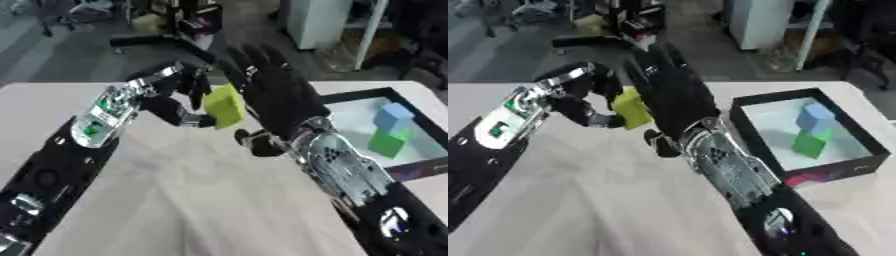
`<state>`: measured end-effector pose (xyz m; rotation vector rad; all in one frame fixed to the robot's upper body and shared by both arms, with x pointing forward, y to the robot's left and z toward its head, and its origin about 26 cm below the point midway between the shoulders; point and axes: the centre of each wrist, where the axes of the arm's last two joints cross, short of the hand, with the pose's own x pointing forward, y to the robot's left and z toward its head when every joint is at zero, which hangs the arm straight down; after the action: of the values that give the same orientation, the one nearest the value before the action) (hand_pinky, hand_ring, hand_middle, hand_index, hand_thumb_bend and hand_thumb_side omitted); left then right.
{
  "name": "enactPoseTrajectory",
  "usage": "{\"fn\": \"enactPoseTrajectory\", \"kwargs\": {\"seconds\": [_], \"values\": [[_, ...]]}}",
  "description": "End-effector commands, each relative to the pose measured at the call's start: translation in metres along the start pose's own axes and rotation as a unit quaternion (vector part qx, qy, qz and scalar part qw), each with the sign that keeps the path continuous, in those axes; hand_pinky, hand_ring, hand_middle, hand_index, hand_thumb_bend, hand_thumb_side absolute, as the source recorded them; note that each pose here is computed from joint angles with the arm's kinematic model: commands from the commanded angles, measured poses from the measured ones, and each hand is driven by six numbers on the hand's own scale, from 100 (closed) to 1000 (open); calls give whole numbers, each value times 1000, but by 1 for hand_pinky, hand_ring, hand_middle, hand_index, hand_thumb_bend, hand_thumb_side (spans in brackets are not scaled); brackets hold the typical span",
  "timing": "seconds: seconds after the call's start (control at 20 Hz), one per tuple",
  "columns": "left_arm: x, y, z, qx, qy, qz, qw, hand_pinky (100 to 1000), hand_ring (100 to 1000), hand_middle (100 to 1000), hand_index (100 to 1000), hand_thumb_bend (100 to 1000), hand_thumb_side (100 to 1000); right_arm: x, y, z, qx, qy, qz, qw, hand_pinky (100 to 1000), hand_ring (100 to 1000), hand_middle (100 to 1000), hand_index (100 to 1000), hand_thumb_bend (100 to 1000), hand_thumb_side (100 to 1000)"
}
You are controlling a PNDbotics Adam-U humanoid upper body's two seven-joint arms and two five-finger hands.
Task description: Pick up the objects with one hand, pass them to the other hand, and then place them into the box on the other side of the table.
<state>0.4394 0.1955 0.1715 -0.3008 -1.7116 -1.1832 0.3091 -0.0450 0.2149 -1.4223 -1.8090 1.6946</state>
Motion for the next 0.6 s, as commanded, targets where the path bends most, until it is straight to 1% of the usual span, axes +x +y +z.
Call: {"fn": "enactPoseTrajectory", "kwargs": {"seconds": [0.05, 0.25, 0.4, 0.6], "values": [[17, 7, -6, -4, -22, -13, 1000, 475, 419, 363, 468, 436, 100, 0, -6, -3, -13, 2, 6, 1000, 1000, 1000, 1000, 1000, 523, 265], [21, 5, -10, -10, -29, -10, 999, 475, 419, 364, 468, 435, 100, 1, -4, -4, -7, 1, 8, 1000, 1000, 1000, 1000, 1000, 504, 260], [24, 4, -12, -13, -33, -9, 999, 474, 419, 363, 468, 432, 100, 1, -2, -4, 2, 1, 11, 1000, 1000, 1000, 1000, 969, 439, 209], [26, 4, -12, -14, -35, -9, 999, 474, 419, 363, 468, 430, 100, 1, -1, -4, 10, 3, 14, 1000, 1000, 1000, 1000, 922, 392, 164]]}}
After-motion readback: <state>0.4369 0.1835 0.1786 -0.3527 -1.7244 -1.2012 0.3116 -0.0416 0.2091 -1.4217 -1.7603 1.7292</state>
